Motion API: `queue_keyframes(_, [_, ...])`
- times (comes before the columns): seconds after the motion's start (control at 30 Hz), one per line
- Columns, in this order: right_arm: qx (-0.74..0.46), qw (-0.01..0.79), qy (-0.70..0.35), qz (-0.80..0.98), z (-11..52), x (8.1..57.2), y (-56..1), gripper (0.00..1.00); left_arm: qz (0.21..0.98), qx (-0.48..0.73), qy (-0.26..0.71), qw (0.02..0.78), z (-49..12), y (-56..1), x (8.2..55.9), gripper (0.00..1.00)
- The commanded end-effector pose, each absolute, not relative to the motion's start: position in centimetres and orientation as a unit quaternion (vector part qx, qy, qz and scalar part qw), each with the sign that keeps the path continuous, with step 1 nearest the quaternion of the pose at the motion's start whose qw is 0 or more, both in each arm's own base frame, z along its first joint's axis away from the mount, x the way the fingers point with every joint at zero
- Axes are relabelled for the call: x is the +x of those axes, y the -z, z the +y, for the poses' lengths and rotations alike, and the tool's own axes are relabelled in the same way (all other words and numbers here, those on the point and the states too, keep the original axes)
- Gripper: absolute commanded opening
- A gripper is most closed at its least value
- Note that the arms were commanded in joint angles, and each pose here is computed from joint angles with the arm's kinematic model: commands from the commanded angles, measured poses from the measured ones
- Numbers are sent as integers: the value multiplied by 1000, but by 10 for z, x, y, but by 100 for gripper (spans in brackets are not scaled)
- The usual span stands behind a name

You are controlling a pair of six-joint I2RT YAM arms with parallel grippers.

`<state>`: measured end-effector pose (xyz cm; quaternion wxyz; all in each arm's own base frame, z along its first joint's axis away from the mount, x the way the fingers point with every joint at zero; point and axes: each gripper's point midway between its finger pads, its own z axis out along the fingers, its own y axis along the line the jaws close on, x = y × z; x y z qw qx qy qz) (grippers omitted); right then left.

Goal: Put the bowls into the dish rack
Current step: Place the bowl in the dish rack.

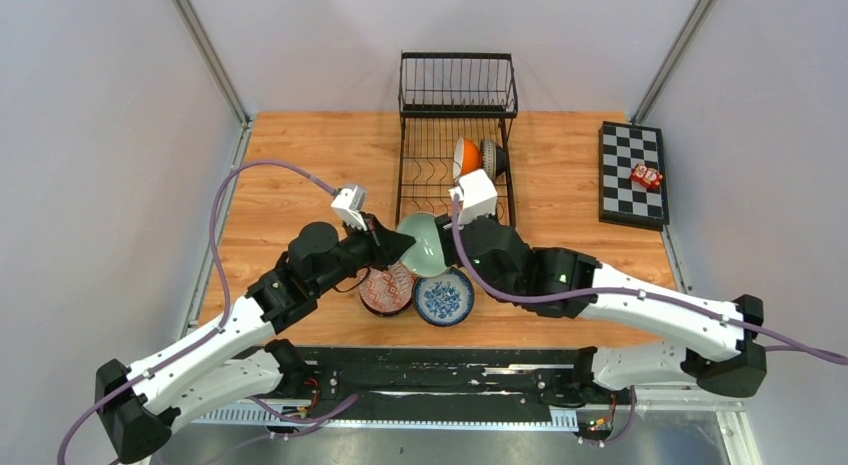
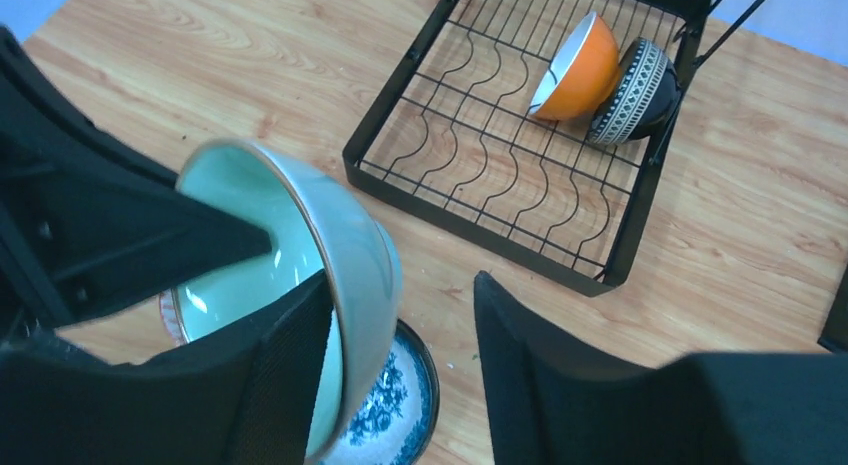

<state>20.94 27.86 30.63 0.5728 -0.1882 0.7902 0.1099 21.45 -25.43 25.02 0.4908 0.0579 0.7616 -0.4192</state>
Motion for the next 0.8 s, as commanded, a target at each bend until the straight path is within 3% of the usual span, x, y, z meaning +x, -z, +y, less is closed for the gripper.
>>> queue_keyframes(0.0, [-197, 564, -181, 781, 281, 191, -307, 62, 705, 67, 472, 525, -258, -294, 206, 0])
queue_keyframes(0.23, [-197, 562, -269, 757, 269, 169, -316, 83, 691, 85, 490, 524, -262, -299, 200, 0])
queue_keyframes(0.33, [-185, 557, -296, 754, 260, 164, -317, 85, 671, 92, 513, 527, -266, -308, 195, 0])
queue_keyframes(0.37, [-178, 557, -301, 754, 257, 163, -316, 97, 664, 96, 520, 528, -267, -311, 193, 0])
queue_keyframes(0.4, [-170, 558, -308, 752, 253, 162, -317, 100, 662, 96, 523, 529, -267, -311, 192, 0])
queue_keyframes(0.77, [-218, 544, -404, 702, 263, 133, -333, 100, 630, 113, 567, 518, -273, -324, 179, 0])
